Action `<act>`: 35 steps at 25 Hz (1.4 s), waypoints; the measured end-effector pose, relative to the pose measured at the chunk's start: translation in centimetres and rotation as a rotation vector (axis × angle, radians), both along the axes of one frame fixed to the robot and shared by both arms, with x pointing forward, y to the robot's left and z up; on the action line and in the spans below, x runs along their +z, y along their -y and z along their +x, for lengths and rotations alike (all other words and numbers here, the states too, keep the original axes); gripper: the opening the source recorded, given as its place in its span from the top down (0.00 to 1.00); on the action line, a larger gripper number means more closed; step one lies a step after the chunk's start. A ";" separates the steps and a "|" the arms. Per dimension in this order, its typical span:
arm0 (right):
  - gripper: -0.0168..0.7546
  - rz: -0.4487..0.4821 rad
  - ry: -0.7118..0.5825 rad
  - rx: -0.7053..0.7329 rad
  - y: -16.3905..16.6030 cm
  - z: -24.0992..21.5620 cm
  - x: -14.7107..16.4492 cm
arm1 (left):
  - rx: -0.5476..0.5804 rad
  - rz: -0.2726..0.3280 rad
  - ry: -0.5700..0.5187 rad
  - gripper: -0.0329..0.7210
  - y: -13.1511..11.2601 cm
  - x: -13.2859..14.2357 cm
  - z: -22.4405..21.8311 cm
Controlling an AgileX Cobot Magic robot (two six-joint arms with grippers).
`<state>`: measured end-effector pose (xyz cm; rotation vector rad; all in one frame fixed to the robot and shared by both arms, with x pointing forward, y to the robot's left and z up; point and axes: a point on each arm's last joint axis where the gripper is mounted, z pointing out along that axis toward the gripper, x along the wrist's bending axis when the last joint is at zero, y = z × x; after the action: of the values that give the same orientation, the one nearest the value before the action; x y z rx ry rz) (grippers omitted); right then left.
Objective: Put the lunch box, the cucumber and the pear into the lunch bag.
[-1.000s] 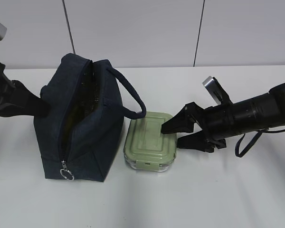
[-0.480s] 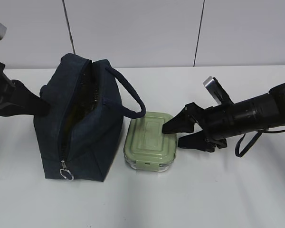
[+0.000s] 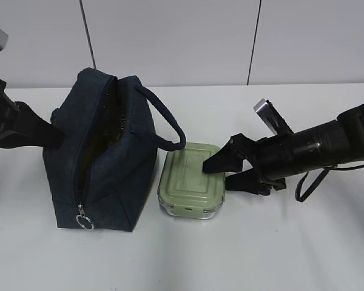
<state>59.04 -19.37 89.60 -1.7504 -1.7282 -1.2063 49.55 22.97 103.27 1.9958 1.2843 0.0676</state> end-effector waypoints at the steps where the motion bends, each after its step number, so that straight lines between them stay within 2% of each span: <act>1: 0.21 -0.004 0.001 0.001 -0.1 0.0 0.0 | 0.000 0.000 0.000 0.95 0.0 0.0 0.0; 28: 0.21 -0.046 -0.003 -0.005 -0.6 0.0 -0.8 | 0.000 0.000 0.000 0.95 0.0 0.0 0.0; 33: 0.28 0.030 -0.061 0.015 -1.1 -0.2 -2.0 | 0.000 0.000 0.000 0.95 0.0 0.0 0.0; 35: 0.40 0.062 -0.070 0.013 -1.3 -0.2 -2.1 | 0.000 0.000 0.000 0.95 0.0 0.0 0.0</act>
<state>58.88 -18.09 87.52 -1.7214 -1.6427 -1.1669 49.55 22.97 103.27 1.9958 1.2843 0.0676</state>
